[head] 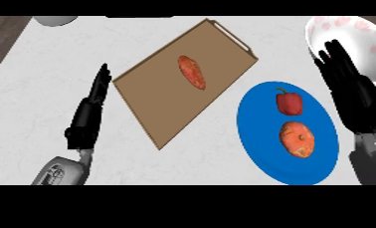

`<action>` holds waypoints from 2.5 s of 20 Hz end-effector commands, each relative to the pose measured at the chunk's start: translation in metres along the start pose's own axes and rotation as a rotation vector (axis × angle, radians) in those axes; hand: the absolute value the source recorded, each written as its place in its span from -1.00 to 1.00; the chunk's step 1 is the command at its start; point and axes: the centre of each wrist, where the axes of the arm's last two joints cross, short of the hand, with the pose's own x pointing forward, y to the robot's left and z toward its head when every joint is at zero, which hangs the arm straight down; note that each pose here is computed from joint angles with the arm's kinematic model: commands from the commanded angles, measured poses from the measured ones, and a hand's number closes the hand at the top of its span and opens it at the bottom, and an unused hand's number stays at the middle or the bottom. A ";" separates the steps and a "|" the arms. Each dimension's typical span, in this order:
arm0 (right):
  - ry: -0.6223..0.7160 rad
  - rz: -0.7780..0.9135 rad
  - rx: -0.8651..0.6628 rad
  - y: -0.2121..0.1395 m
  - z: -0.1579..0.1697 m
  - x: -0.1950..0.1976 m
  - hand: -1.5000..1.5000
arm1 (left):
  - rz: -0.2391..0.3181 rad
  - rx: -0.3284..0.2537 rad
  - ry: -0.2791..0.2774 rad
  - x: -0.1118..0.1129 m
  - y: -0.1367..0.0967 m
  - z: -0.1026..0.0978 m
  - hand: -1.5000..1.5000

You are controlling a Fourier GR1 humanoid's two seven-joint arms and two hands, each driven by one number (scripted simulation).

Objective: Pick the squash from the plate and place it in the bowl

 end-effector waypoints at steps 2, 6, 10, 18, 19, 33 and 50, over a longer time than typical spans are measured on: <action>-0.112 -0.083 0.287 0.038 0.010 0.014 -1.00 | 0.022 0.055 -0.045 0.024 0.028 -0.019 0.00; -0.303 -0.211 0.820 0.119 0.035 0.045 -1.00 | 0.049 0.133 -0.115 0.044 0.055 -0.040 0.00; -0.538 0.210 0.333 0.073 0.057 0.023 -1.00 | 0.080 0.176 -0.030 0.038 0.099 -0.031 0.00; -0.611 0.501 0.424 0.053 0.138 0.032 -1.00 | 0.083 0.185 0.001 0.047 0.129 -0.034 0.00; -0.609 0.560 0.395 0.046 0.135 0.049 -1.00 | 0.099 0.159 -0.020 0.036 0.121 -0.023 0.00; -0.173 1.183 0.602 0.002 0.144 0.138 -1.00 | 0.092 0.184 -0.027 0.048 0.118 -0.037 0.00; 0.026 1.274 0.658 -0.014 0.111 0.095 -1.00 | 0.111 0.148 -0.034 0.041 0.105 -0.036 0.00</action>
